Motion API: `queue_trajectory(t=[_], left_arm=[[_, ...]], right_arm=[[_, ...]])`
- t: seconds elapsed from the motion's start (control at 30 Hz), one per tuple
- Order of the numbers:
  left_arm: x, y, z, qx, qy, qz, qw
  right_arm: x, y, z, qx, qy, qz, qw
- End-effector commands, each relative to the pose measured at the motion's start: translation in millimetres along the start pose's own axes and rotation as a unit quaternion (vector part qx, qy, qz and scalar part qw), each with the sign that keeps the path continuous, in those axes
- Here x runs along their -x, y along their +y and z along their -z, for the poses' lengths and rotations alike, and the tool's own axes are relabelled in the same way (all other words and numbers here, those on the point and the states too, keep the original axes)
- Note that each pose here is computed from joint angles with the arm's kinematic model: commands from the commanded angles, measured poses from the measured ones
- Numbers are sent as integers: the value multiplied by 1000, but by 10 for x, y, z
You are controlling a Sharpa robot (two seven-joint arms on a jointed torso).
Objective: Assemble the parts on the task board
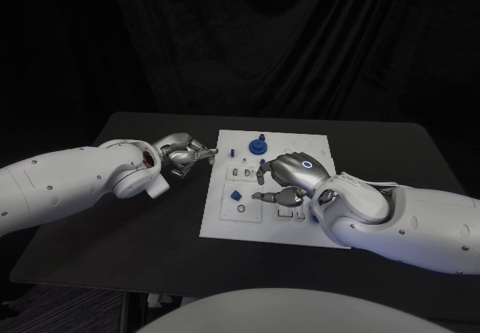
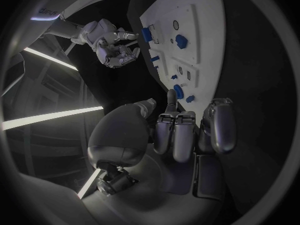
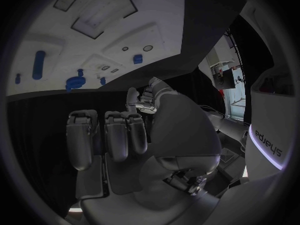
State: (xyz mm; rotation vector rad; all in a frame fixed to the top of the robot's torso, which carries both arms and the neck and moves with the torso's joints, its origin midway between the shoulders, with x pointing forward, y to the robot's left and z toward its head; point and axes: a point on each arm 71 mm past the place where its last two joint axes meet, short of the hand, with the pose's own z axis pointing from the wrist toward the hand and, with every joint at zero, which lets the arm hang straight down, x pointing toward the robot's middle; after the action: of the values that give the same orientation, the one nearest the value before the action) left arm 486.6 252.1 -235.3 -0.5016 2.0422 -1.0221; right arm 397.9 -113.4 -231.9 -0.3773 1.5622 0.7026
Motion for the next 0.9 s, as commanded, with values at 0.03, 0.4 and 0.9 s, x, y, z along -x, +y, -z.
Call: queue_trajectory(t=[0.03,0.4,0.9], left_arm=[[-13,2,17,-9,2,11,1000],[-41,60,29,-1,3,14,1000],[-65,82,20,8,6,15,1000]], right_arm=[[-86,45,-32,-20,10,38,999],[-325,241,-163,-27,32,53,998],[-457,318,-310,-44,17,46,998]])
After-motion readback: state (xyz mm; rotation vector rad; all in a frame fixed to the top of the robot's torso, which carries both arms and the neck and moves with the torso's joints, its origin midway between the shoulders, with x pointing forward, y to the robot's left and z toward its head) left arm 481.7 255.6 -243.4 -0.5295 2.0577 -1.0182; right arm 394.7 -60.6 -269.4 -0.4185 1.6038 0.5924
